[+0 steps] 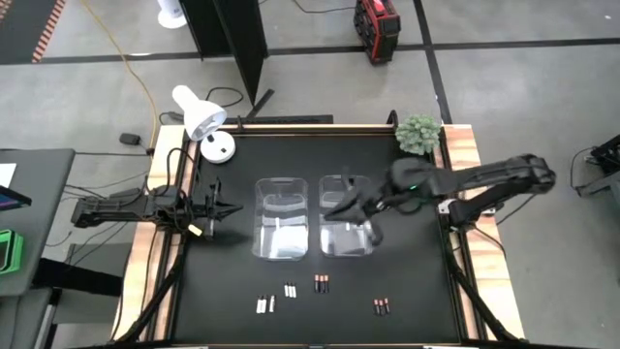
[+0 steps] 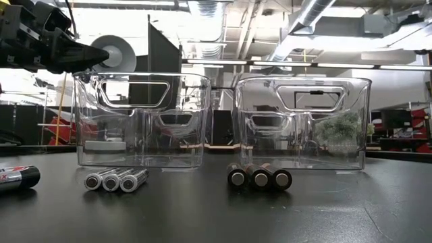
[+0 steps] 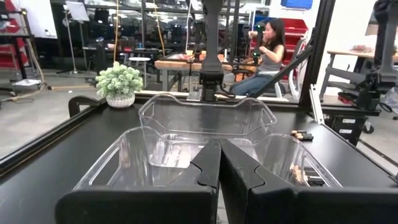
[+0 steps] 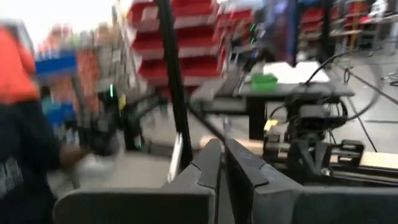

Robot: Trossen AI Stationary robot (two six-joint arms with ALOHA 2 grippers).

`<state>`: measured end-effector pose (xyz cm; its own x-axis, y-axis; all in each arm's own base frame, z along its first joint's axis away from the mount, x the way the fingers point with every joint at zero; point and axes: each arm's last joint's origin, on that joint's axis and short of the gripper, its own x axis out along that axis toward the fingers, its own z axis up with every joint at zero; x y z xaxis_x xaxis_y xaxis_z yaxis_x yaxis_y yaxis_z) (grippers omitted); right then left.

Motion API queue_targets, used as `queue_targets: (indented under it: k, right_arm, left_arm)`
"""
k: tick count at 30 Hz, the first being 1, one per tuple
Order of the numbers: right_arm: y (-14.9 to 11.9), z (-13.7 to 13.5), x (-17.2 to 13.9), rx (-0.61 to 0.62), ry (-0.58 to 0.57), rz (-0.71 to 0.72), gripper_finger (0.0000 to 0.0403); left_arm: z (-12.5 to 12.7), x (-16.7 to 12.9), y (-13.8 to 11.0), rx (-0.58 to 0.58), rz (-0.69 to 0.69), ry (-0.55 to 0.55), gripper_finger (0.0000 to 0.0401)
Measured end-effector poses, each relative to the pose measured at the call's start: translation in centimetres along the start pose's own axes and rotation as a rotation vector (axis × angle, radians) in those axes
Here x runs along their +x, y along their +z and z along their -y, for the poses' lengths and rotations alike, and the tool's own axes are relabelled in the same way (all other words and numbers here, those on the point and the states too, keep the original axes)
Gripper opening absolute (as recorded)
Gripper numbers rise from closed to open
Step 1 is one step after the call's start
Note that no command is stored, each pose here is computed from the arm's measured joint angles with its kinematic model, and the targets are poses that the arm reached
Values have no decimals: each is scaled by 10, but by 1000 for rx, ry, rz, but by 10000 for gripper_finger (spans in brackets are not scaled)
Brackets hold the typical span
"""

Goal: Sort batteries
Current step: Put the black battery into the right transparent bin

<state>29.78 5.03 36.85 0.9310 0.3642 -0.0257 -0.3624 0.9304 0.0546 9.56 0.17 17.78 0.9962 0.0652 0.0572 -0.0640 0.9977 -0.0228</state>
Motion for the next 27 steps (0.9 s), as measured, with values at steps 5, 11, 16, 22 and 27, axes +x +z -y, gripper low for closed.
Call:
queue_targets:
  k: [5,11,16,22,27]
  right_arm:
    - [-5,-15,41,-161,76,-134,43]
    - [-10,-39,78,-271,176,-241,43]
    - [-25,-56,97,-184,218,-425,43]
    - [-71,-79,115,-128,129,-696,75]
    - [-106,-98,127,-146,150,-813,137]
  left_arm:
    - [0,0,0,0,0,0,0]
    - [0,0,0,0,0,0,0]
    - [0,0,0,-1,-3,0,0]
    - [0,0,-1,-3,-18,0,0]
    - [0,0,-1,-22,-18,0,0]
